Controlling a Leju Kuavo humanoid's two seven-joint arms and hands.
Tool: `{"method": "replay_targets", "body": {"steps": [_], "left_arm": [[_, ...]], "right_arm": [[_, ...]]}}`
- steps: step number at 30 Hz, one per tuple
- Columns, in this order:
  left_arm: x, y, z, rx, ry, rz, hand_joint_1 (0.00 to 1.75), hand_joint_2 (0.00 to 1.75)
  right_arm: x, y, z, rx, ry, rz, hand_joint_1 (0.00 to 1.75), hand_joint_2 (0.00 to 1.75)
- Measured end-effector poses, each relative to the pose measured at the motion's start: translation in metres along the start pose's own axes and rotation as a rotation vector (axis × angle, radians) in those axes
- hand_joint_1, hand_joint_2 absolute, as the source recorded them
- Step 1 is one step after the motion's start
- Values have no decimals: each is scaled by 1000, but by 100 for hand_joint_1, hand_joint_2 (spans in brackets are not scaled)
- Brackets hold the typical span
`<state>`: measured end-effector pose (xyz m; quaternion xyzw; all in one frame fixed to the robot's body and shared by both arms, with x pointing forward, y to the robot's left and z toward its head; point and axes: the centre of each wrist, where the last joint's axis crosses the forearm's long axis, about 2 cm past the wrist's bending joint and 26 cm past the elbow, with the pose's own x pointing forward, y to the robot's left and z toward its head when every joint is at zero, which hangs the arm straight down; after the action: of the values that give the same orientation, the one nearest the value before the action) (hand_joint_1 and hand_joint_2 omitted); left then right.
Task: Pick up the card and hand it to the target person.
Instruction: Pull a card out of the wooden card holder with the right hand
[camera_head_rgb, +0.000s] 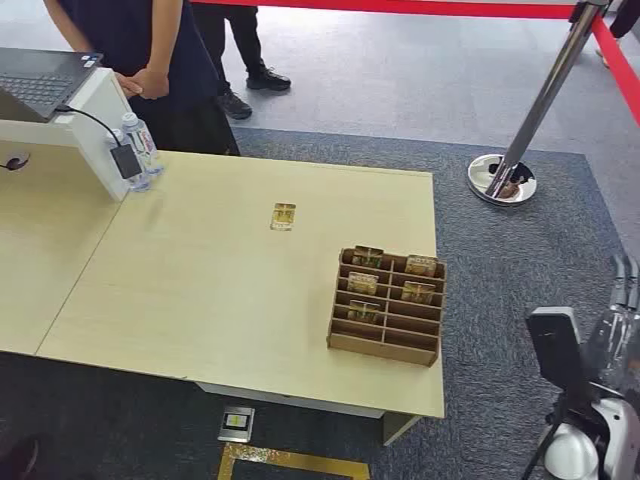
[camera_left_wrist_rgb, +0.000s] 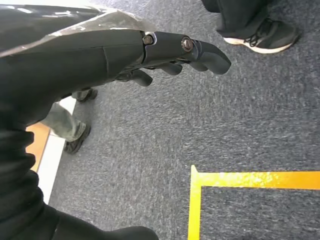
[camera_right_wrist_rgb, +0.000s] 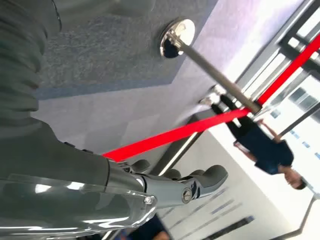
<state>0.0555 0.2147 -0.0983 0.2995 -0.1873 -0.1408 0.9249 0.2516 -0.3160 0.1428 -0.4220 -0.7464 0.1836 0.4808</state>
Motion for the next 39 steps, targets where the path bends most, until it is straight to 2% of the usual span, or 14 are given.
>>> {"method": "replay_targets", "body": {"steps": [5, 7, 11, 13, 16, 21, 23, 39], "left_arm": [[0, 0, 0, 2, 5, 1, 0, 175], [0, 0, 0, 2, 7, 1, 0, 175], [0, 0, 0, 2, 8, 1, 0, 175], [0, 0, 0, 2, 8, 1, 0, 175], [1, 0, 0, 3, 9, 2, 0, 175], [1, 0, 0, 1, 15, 0, 0, 175], [1, 0, 0, 1, 17, 0, 0, 175], [2, 0, 0, 0, 14, -4, 0, 175]], "right_arm": [[26, 19, -1, 104, -48, -1, 15, 175], [38, 27, -3, 148, -65, 10, 28, 175], [51, 37, -5, 199, -75, 42, 70, 175], [56, 39, -6, 210, -87, 45, 78, 175], [69, 47, -8, 243, -110, 56, 77, 175], [80, 54, -13, 265, -114, 73, 55, 175], [83, 57, -15, 270, -111, 83, 54, 175], [93, 80, -18, 329, -85, 235, 75, 175]]}}
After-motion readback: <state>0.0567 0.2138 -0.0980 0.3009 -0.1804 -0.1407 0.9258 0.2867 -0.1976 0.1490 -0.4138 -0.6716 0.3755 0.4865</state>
